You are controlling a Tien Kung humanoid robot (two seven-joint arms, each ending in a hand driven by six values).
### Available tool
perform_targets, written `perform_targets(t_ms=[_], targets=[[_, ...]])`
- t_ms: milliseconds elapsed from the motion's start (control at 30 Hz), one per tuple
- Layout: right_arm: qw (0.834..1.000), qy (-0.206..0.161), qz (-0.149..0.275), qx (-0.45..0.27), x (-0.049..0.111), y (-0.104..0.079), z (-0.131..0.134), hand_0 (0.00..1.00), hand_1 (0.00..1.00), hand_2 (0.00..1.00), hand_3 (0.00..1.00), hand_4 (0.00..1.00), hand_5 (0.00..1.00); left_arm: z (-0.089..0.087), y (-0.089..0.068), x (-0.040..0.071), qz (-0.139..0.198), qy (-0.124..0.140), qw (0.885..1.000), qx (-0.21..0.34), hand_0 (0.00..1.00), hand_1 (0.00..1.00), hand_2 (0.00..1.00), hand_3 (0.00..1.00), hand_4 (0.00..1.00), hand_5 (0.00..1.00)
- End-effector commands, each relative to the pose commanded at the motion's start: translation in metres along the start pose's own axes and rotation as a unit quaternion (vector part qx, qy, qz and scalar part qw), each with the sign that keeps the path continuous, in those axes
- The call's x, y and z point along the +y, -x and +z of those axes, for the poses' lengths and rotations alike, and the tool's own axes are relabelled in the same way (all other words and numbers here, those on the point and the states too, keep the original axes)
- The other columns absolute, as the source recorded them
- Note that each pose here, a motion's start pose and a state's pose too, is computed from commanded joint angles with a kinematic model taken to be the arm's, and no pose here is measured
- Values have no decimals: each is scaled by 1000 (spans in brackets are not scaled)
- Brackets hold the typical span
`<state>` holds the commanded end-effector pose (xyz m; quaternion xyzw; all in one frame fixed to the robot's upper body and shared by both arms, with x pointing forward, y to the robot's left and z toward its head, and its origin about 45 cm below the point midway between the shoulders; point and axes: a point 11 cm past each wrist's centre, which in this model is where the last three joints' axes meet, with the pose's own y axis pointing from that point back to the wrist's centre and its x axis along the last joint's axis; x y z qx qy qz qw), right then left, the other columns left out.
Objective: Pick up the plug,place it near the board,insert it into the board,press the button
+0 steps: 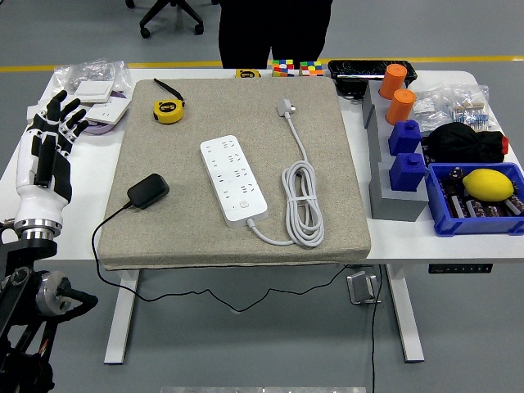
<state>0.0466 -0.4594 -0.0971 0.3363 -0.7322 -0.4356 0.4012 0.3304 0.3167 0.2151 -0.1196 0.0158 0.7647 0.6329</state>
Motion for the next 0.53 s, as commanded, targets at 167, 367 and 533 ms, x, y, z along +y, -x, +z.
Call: perform_targets(t_ms=[167, 367, 533], targets=[[1000, -1, 0, 0, 0, 0, -1, 959, 904, 847, 875, 998, 998, -2, 1, 0, 0, -3, 1000, 7, 843, 822, 781, 776, 998, 771], [1000, -3, 0, 0, 0, 1, -3, 958, 903, 848, 875, 998, 998, -2, 2, 0, -1, -4, 1000, 10, 835, 815, 779, 777, 998, 774], [1000, -2, 0, 0, 0, 0, -3, 958, 903, 848, 875, 998, 998, -2, 2, 0, -2, -5, 1000, 6, 835, 815, 779, 777, 998, 774]])
